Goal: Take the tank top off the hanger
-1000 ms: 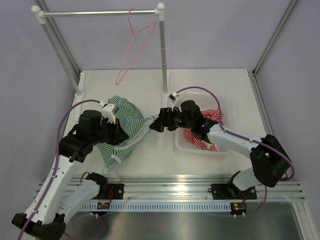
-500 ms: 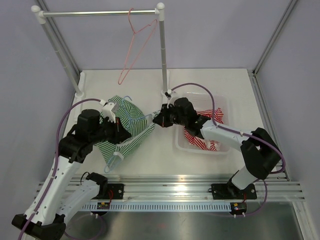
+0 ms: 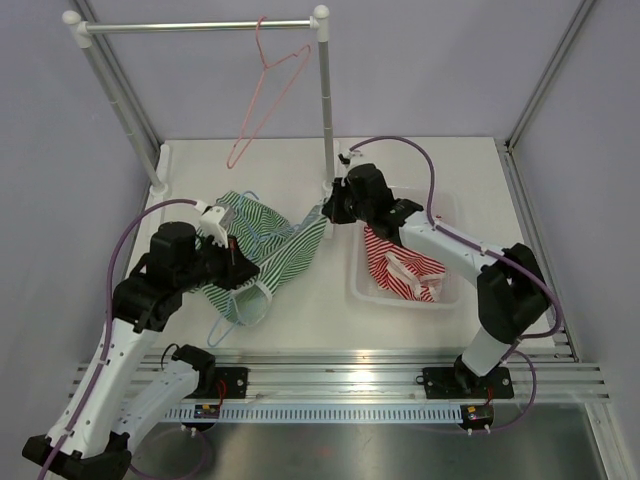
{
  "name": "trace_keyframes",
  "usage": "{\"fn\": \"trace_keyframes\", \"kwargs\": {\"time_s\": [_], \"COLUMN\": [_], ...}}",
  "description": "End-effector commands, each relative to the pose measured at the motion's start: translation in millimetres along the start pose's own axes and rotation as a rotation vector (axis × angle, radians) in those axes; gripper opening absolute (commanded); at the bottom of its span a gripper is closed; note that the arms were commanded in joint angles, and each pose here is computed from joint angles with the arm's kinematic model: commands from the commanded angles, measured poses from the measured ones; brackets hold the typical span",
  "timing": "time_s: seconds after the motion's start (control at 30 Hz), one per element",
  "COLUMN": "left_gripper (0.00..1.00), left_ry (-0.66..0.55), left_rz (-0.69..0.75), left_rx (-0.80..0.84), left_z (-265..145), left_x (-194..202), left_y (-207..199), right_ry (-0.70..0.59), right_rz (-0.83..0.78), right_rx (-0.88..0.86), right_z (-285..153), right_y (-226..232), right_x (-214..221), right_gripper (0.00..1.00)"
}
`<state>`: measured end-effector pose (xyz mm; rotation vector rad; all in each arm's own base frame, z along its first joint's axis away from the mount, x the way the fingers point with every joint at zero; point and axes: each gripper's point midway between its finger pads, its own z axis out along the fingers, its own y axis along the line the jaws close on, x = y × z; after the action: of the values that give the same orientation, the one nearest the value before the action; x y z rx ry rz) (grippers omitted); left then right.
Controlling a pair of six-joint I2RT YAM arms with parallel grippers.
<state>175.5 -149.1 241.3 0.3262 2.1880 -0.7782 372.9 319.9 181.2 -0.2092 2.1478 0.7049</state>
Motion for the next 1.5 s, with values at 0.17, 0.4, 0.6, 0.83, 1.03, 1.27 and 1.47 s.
{"fn": "trace_keyframes", "kwargs": {"time_s": [0.17, 0.4, 0.6, 0.83, 1.03, 1.27, 1.47], "left_gripper": [0.00, 0.00, 0.00, 0.00, 0.00, 0.00, 0.00], "left_ry": [-0.071, -0.191, -0.420, -0.749, -0.953, -1.164, -1.291], "left_rz": [0.050, 0.083, 0.046, 0.012, 0.089, 0.165, 0.236], "left_rx": [0.026, 0.034, 0.185, 0.408, 0.541, 0.404, 0.296], "left_z": [-31.2, -50.6, -50.5, -72.2, -85.8, -111.3, -150.4], "left_x": [-15.5, -48.6, -112.6, -189.6, -231.5, -275.1, -296.3], "left_y": [-18.2, -31.6, -64.8, -106.0, -131.4, -121.8, -121.8], "right_ry": [0.067, 0.073, 0.025, 0.002, 0.021, 0.138, 0.290], "right_rz": [-0.002, -0.019, 0.023, 0.057, -0.011, -0.169, -0.114], "right_rx": [0.113, -0.137, -0.533, -0.803, -1.048, -0.727, -0.438], "right_z": [21.8, -9.7, -75.9, -149.5, -221.9, -170.3, -100.7], "right_y": [-32.6, 20.6, 97.2, 143.7, 185.9, 166.6, 105.3], "right_x": [3.6, -17.9, -41.0, -55.9, -68.3, -1.8, 81.8], "right_gripper": [0.00, 0.00, 0.00, 0.00, 0.00, 0.00, 0.00]}}
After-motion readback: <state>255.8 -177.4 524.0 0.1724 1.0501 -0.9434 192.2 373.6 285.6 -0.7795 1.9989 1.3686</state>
